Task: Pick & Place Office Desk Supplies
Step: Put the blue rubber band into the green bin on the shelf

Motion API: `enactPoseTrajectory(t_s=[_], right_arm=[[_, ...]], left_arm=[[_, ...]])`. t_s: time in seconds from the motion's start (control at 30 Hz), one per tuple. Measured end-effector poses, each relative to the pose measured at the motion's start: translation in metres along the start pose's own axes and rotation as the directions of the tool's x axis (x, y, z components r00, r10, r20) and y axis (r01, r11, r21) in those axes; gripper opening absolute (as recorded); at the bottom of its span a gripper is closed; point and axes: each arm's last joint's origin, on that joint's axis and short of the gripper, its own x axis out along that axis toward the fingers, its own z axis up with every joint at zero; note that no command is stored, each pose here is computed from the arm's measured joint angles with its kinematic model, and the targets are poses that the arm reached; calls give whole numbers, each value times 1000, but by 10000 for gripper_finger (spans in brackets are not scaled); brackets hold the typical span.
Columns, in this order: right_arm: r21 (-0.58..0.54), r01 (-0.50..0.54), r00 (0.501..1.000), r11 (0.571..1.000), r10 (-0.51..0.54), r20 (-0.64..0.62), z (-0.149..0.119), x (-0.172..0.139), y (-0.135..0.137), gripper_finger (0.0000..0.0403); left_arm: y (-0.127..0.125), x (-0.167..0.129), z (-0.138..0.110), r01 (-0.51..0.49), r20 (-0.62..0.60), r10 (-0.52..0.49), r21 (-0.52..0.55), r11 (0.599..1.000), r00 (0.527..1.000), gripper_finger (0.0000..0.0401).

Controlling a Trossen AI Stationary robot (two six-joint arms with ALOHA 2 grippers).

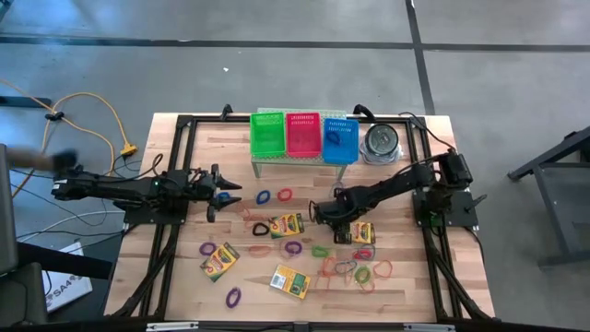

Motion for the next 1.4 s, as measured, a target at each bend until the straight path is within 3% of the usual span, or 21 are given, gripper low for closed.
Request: enactPoseTrajectory(t_s=[0.33, 0.7, 1.07, 1.3, 1.4], right_arm=[[33, -28, 999, 999, 30, -33, 2, 9, -8, 140], [76, -37, 999, 996, 40, -37, 1, 10, -6, 8], [26, 46, 999, 999, -45, -22, -1, 9, 5, 2], [29, 158, 986, 987, -156, -49, -8, -7, 10, 1], [35, 197, 980, 980, -197, -3, -9, -19, 13, 1]], left_arm=[[0, 0, 0, 0, 0, 0, 0, 1000, 1000, 179], [0, 0, 0, 0, 0, 0, 1, 1000, 1000, 179], [0, 0, 0, -1, 0, 1, 0, 1000, 1000, 179], [0, 0, 0, -1, 0, 1, -15, 1000, 1000, 179], [0, 0, 0, -1, 0, 1, -17, 1000, 1000, 179]])
